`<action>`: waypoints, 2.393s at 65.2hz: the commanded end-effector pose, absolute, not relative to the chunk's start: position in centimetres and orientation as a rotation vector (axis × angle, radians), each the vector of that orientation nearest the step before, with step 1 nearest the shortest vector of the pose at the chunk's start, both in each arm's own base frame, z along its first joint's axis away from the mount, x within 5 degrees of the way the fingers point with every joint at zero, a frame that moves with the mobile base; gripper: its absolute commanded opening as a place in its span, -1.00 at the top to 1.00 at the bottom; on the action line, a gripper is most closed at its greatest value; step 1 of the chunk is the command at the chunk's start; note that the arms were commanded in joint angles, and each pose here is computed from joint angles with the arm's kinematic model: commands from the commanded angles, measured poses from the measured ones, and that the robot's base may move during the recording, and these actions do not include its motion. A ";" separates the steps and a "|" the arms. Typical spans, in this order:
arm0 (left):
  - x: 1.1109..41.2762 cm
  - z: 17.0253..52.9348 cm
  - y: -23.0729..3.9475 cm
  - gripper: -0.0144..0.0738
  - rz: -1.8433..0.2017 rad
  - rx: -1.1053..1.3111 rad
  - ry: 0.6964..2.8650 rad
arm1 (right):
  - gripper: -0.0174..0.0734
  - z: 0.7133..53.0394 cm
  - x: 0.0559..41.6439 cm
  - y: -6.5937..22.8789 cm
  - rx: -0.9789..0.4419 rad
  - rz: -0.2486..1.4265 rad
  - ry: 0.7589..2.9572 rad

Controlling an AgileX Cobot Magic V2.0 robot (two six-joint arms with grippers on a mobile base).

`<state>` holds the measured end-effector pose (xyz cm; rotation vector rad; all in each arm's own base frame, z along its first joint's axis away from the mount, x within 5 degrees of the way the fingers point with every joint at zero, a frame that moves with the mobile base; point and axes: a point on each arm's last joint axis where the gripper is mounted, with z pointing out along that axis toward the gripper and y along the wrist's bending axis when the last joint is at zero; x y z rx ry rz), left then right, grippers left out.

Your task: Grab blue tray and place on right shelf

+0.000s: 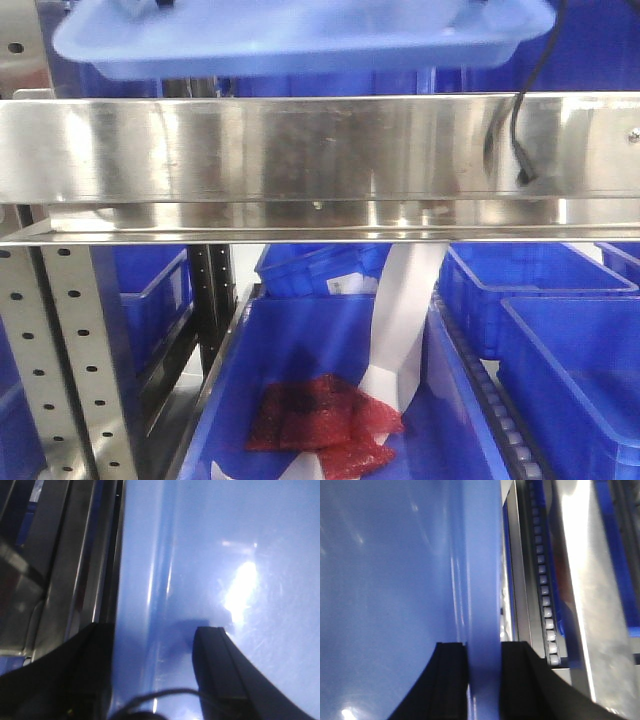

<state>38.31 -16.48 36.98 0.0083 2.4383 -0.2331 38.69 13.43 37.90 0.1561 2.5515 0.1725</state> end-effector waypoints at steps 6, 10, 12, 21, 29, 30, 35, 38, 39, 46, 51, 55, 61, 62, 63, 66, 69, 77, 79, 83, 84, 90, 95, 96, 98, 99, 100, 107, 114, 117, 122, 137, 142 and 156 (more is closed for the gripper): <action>38.6 38.9 -17.4 0.10 -0.408 -0.025 2.330 | 0.18 39.9 39.1 14.7 0.146 0.344 2.414; 38.8 38.3 -17.5 0.10 -0.393 -0.024 2.352 | 0.16 39.3 39.4 14.8 0.146 0.337 2.428; 38.9 38.1 -17.5 0.10 -0.387 -0.023 2.359 | 0.14 39.2 39.5 14.8 0.146 0.335 2.431; 38.9 37.9 -17.3 0.09 -0.354 -0.017 2.367 | -0.20 38.2 40.0 14.8 0.143 0.294 2.454; 39.1 38.0 -16.9 0.09 -0.291 -0.002 2.350 | -0.49 38.1 40.1 14.3 0.141 0.230 2.462; 39.1 38.0 -16.9 0.09 -0.292 -0.002 2.350 | -0.51 38.1 40.1 14.2 0.141 0.218 2.462; 39.2 38.0 -16.6 0.09 -0.286 -0.009 2.351 | -0.55 38.0 40.2 13.7 0.151 0.195 2.466; 39.3 38.0 -16.4 0.09 -0.281 -0.013 2.350 | -0.55 38.0 40.3 13.3 0.164 0.187 2.468; 39.3 38.0 -16.4 0.09 -0.279 -0.012 2.349 | -0.55 38.0 40.4 13.1 0.169 0.185 2.468; 39.5 38.0 -16.0 0.09 -0.274 -0.024 2.349 | -0.55 37.9 40.6 12.3 0.196 0.171 2.476; 39.7 38.0 -15.5 0.09 -0.262 -0.037 2.346 | -0.55 37.9 40.6 11.8 0.212 0.162 2.482; 39.8 38.0 -15.1 0.09 -0.257 -0.048 2.346 | -0.55 37.9 40.7 11.4 0.222 0.157 2.485; 39.9 38.0 -15.0 0.09 -0.256 -0.054 2.348 | -0.55 37.9 40.7 11.4 0.224 0.158 2.482; 39.9 38.0 -15.0 0.09 -0.256 -0.054 2.350 | -0.55 37.9 40.8 11.4 0.223 0.159 2.479; 39.8 37.9 -15.0 0.09 -0.254 -0.054 2.352 | -0.55 37.9 40.8 11.4 0.223 0.160 2.477; 39.8 37.9 -15.0 0.10 -0.253 -0.055 2.354 | -0.54 37.9 40.8 11.4 0.221 0.162 2.472; 39.8 37.9 -15.0 0.17 -0.256 -0.053 2.357 | -0.47 38.0 40.8 11.4 0.210 0.159 2.472; 39.7 37.9 -15.3 0.58 -0.260 -0.046 2.356 | 0.10 38.0 40.8 11.5 0.147 0.138 2.475; 39.7 37.9 -15.3 0.69 -0.263 -0.047 2.356 | 0.30 38.0 40.8 11.5 0.145 0.140 2.471; 39.7 37.9 -15.3 0.79 -0.264 -0.047 2.354 | 0.53 38.1 41.0 11.5 0.144 0.148 2.452; 39.7 37.9 -15.3 0.77 -0.264 -0.047 2.354 | 0.51 38.2 41.0 11.5 0.142 0.152 2.443; 39.6 37.8 -15.2 0.78 -0.256 -0.049 2.371 | 0.46 38.3 41.1 11.6 0.139 0.161 2.424; 39.4 38.1 -15.2 0.78 -0.256 -0.051 2.376 | 0.47 38.8 40.9 11.7 0.144 0.189 2.420; 39.3 38.4 -15.1 0.78 -0.258 -0.052 2.371 | 0.47 39.0 40.8 11.7 0.145 0.199 2.418; 39.1 38.9 -15.1 0.78 -0.262 -0.049 2.362 | 0.48 39.4 40.6 11.9 0.144 0.225 2.412; 38.9 39.3 -15.1 0.78 -0.263 -0.047 2.359 | 0.49 39.8 40.5 12.0 0.138 0.242 2.401; 38.7 39.8 -15.1 0.78 -0.272 -0.049 2.346 | 0.50 40.1 40.4 12.0 0.130 0.253 2.391; 36.4 43.1 -14.6 0.78 -0.358 -0.065 2.308 | 0.50 43.5 38.3 12.7 0.053 0.319 2.269; 34.4 44.3 -15.1 0.78 -0.398 -0.030 2.288 | 0.50 45.3 36.3 13.4 -0.009 0.347 2.205; 33.6 44.2 -15.7 0.78 -0.372 0.010 2.281 | 0.50 45.6 35.3 13.8 -0.031 0.367 2.181; 31.9 44.0 -16.3 0.78 -0.324 0.071 2.253 | 0.50 45.8 33.6 14.1 -0.062 0.402 2.121; 27.3 42.2 -16.5 0.78 -0.484 0.119 2.131 | 0.50 44.2 26.1 12.8 -0.148 0.479 1.944; 25.6 41.3 -16.0 0.78 -0.541 0.130 2.085 | 0.50 43.3 23.9 11.8 -0.173 0.485 1.870; 20.0 39.2 -13.8 0.78 -0.679 0.199 1.823 | 0.50 40.9 18.7 9.3 -0.211 0.496 1.701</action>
